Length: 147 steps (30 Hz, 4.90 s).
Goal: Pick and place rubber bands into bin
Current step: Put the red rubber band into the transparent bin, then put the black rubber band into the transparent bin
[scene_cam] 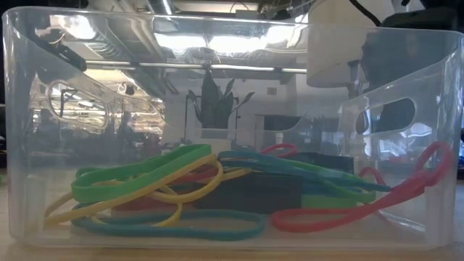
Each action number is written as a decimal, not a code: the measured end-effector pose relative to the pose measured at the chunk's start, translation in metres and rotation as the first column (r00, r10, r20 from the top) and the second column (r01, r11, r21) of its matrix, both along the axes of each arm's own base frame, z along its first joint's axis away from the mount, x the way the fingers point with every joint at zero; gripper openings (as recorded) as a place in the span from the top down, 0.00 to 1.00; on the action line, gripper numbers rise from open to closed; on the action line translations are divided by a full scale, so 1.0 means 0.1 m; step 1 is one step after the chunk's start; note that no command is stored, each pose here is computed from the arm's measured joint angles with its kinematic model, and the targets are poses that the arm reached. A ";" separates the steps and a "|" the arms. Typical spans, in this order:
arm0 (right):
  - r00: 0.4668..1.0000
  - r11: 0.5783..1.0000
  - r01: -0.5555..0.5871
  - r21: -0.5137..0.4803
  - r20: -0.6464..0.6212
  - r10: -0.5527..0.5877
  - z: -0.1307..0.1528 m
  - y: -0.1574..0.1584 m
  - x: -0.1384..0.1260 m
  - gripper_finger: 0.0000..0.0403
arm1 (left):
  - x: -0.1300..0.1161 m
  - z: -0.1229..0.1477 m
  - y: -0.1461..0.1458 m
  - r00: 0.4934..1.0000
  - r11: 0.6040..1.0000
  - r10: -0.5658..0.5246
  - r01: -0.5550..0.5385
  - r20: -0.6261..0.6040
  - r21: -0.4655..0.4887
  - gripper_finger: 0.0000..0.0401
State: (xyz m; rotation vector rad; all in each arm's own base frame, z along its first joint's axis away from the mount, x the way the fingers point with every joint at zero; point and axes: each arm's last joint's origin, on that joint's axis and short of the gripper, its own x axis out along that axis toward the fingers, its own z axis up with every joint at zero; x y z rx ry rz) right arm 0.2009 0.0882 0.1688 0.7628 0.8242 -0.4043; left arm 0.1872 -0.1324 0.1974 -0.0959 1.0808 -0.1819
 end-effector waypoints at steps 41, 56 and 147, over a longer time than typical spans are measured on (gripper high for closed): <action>0.999 1.000 -0.012 -0.023 -0.033 0.011 -0.04 0.07 0.12 0.99 | 0.27 -0.68 -0.51 0.986 0.984 -0.156 0.160 -0.050 0.078 0.99; 0.996 0.995 -0.077 -0.071 -0.040 0.074 -0.04 0.07 0.12 0.99 | 0.63 0.59 -0.76 0.996 0.977 -0.083 0.079 0.014 0.198 1.00; 0.975 0.976 -0.191 -0.107 0.095 0.201 0.10 0.49 0.01 0.99 | 1.74 0.67 0.40 0.990 0.984 0.139 -0.141 0.028 0.112 1.00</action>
